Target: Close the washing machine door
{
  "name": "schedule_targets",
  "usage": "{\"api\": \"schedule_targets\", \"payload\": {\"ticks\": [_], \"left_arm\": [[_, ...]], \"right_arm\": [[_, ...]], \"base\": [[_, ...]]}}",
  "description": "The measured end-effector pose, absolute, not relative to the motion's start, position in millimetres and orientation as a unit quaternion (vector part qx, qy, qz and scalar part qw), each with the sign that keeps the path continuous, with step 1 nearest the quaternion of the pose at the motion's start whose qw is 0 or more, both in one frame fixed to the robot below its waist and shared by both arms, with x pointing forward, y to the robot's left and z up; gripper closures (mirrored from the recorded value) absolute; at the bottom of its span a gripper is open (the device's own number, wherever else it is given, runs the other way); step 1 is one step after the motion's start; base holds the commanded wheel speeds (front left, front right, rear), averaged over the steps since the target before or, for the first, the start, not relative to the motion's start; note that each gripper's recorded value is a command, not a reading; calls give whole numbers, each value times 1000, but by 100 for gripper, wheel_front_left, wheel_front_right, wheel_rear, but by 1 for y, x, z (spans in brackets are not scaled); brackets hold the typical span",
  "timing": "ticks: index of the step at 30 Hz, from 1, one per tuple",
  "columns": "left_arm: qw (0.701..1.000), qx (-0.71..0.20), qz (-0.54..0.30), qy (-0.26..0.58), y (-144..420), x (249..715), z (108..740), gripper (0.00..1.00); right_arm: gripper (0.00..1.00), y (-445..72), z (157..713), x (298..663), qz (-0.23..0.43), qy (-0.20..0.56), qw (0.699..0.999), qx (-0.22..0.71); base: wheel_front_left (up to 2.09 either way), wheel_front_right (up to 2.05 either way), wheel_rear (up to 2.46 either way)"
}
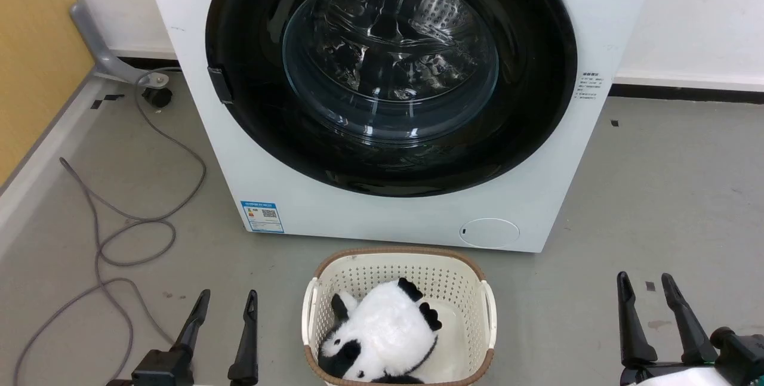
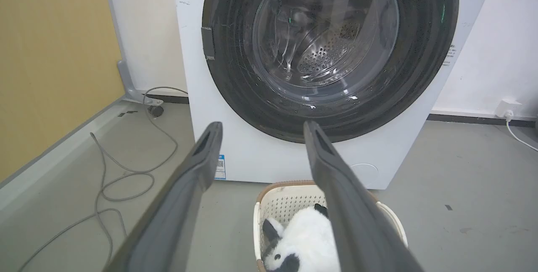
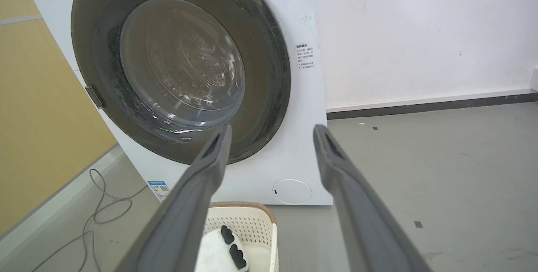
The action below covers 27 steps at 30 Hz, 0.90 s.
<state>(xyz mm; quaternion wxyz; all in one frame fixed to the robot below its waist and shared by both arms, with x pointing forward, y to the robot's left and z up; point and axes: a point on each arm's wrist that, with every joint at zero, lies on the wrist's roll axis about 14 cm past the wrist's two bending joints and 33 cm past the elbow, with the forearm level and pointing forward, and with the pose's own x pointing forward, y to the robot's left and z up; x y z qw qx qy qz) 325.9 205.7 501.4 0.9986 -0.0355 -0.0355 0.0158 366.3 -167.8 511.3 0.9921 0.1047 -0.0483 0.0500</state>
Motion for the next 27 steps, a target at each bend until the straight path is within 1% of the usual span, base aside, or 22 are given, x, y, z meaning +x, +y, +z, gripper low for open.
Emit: {"api": "schedule_targets", "payload": {"ticks": [2, 3, 27], "left_arm": [[999, -36, 15, -36, 205, 326, 502, 0], [999, -37, 15, -36, 205, 326, 502, 100], [999, -31, 8, -22, 199, 331, 500, 100]], "right_arm": [[0, -168, 512, 366, 49, -49, 992, 103], [100, -169, 512, 366, 49, -50, 992, 103], [100, -168, 510, 365, 53, -35, 994, 85]], "base": [[0, 0, 0], [0, 0, 0], [0, 0, 0]]}}
